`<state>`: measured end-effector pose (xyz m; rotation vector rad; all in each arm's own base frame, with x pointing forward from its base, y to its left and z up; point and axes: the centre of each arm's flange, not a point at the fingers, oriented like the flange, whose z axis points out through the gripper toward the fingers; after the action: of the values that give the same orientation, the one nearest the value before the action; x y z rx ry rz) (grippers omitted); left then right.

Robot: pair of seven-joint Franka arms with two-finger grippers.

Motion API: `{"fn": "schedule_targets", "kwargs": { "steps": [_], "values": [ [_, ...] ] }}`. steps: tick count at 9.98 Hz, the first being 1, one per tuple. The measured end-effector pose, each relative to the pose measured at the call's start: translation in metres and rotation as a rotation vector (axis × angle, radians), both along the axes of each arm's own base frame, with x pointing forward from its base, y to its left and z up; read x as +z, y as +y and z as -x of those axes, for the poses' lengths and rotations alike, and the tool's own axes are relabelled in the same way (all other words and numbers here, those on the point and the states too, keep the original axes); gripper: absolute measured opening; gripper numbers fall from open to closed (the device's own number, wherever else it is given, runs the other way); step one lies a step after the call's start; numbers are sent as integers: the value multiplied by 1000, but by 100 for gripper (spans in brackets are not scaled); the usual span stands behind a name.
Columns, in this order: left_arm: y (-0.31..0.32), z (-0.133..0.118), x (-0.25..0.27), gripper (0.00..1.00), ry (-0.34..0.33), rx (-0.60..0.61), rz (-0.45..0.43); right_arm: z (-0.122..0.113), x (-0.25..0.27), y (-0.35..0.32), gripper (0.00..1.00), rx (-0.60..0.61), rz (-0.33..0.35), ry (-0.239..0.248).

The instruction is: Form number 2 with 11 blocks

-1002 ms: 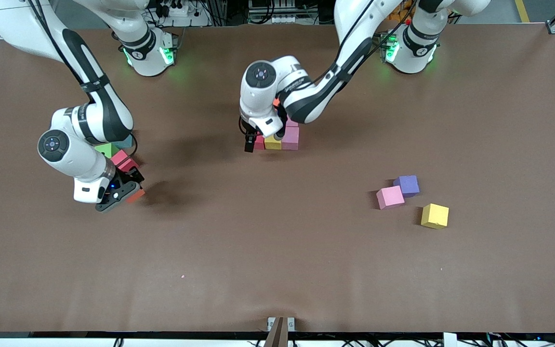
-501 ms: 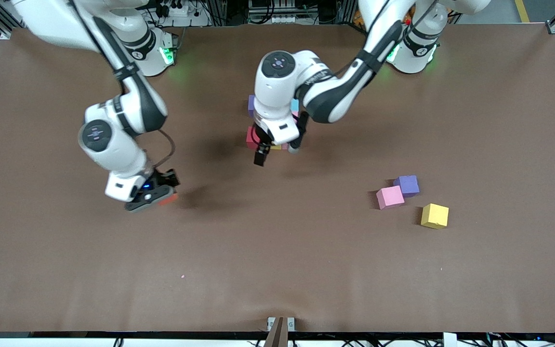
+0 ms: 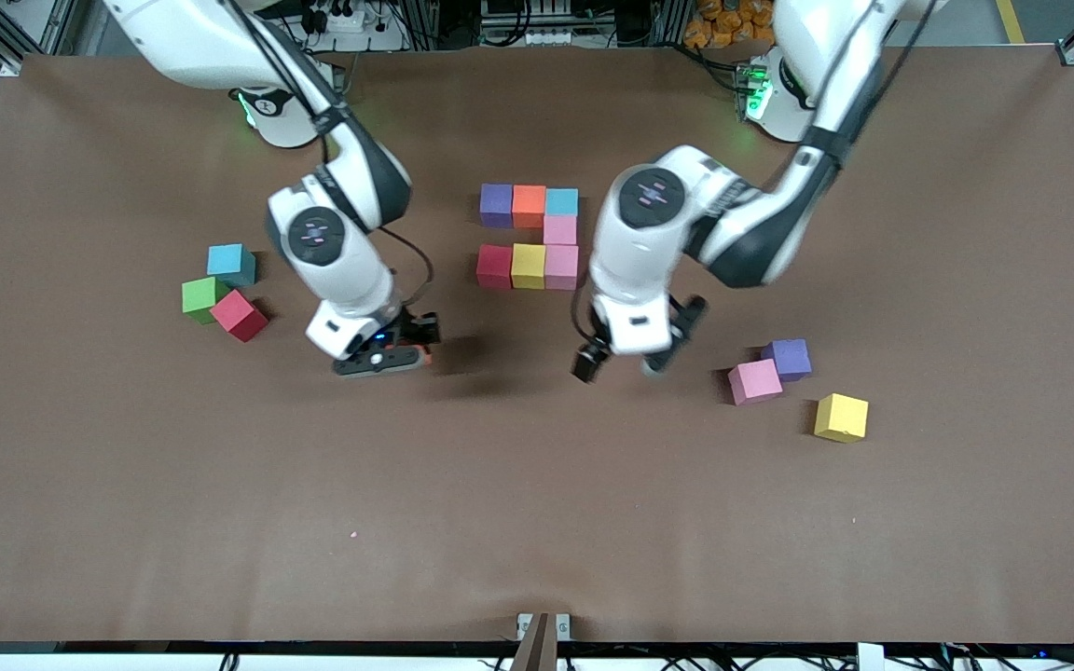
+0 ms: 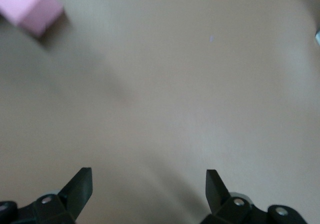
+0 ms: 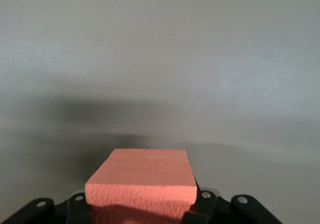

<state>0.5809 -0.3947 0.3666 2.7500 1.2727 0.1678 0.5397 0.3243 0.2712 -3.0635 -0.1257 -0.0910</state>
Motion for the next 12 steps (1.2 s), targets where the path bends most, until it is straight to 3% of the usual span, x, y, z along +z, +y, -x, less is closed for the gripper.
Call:
{"fn": "schedule_targets", "kwargs": {
  "steps": [3, 7, 12],
  "values": [
    [89, -42, 2, 100, 42, -215, -86, 30, -35, 58, 59, -83, 1, 55],
    [173, -69, 9, 100, 84, -469, -144, 62, -63, 94, 59, -122, 21, 99],
    [284, -87, -2, 100, 166, -715, -167, 69, -83, 98, 59, -117, 39, 121]
  ]
}}
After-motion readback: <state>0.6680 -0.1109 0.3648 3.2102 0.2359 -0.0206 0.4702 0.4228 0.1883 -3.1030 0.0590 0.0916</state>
